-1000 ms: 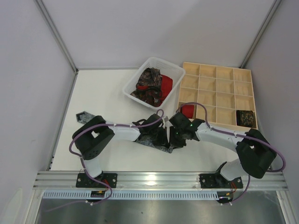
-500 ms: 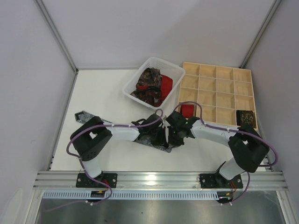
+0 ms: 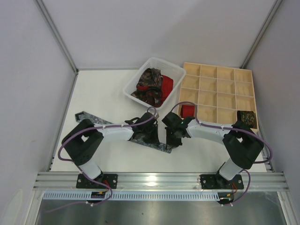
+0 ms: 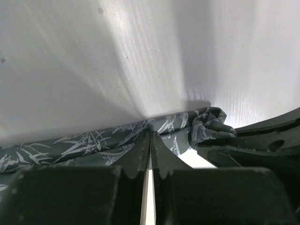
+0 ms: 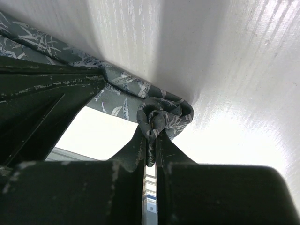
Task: Roll the ties
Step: Roll the tie
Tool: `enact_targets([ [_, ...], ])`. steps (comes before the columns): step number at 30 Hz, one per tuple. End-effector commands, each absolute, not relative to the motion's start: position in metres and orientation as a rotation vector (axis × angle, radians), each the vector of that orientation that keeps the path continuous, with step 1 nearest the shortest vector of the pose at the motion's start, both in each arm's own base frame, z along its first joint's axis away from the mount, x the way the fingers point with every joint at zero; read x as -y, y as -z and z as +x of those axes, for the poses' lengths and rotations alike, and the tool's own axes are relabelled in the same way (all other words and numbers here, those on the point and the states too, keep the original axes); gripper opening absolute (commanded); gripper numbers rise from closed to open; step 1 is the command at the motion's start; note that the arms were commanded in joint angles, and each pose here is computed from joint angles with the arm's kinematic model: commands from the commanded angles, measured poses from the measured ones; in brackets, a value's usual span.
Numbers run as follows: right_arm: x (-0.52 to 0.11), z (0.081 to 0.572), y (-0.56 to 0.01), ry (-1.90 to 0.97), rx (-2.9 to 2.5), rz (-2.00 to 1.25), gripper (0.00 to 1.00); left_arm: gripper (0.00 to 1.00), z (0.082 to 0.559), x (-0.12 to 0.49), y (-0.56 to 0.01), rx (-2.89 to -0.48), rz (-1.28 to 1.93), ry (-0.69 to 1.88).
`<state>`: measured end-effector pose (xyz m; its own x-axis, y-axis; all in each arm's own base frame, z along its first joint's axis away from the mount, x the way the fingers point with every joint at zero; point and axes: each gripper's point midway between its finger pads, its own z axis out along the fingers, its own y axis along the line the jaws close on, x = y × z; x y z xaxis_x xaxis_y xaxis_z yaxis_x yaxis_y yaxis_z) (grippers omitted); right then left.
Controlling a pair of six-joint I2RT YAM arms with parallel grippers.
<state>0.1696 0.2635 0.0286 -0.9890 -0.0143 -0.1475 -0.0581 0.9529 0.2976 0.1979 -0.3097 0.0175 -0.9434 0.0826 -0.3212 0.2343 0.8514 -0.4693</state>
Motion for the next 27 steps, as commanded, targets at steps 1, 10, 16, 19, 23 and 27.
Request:
enact_targets([
  [1, -0.258, 0.168, -0.020, -0.369, -2.992, -0.073, 0.00, 0.07, 0.196, 0.300, -0.007, -2.747, 0.263, 0.708],
  [10, -0.277, 0.176, -0.015, -0.435, -2.997, -0.119, 0.15, 0.05, 0.189, 0.301, 0.009, -2.772, 0.237, 0.747],
  [16, -0.285, 0.180, -0.025, -0.495, -2.960, -0.133, 0.27, 0.05, 0.186, 0.300, 0.010, -2.780, 0.241, 0.748],
  [19, -0.284, 0.179, -0.029, -0.490, -2.959, -0.151, 0.30, 0.05, 0.188, 0.300, 0.007, -2.772, 0.244, 0.746],
  [23, -0.282, 0.180, -0.038, -0.502, -2.935, -0.159, 0.32, 0.05, 0.190, 0.301, 0.004, -2.769, 0.247, 0.743],
  [27, -0.284, 0.180, -0.043, -0.521, -2.929, -0.166, 0.33, 0.05, 0.189, 0.300, 0.004, -2.772, 0.242, 0.740],
])
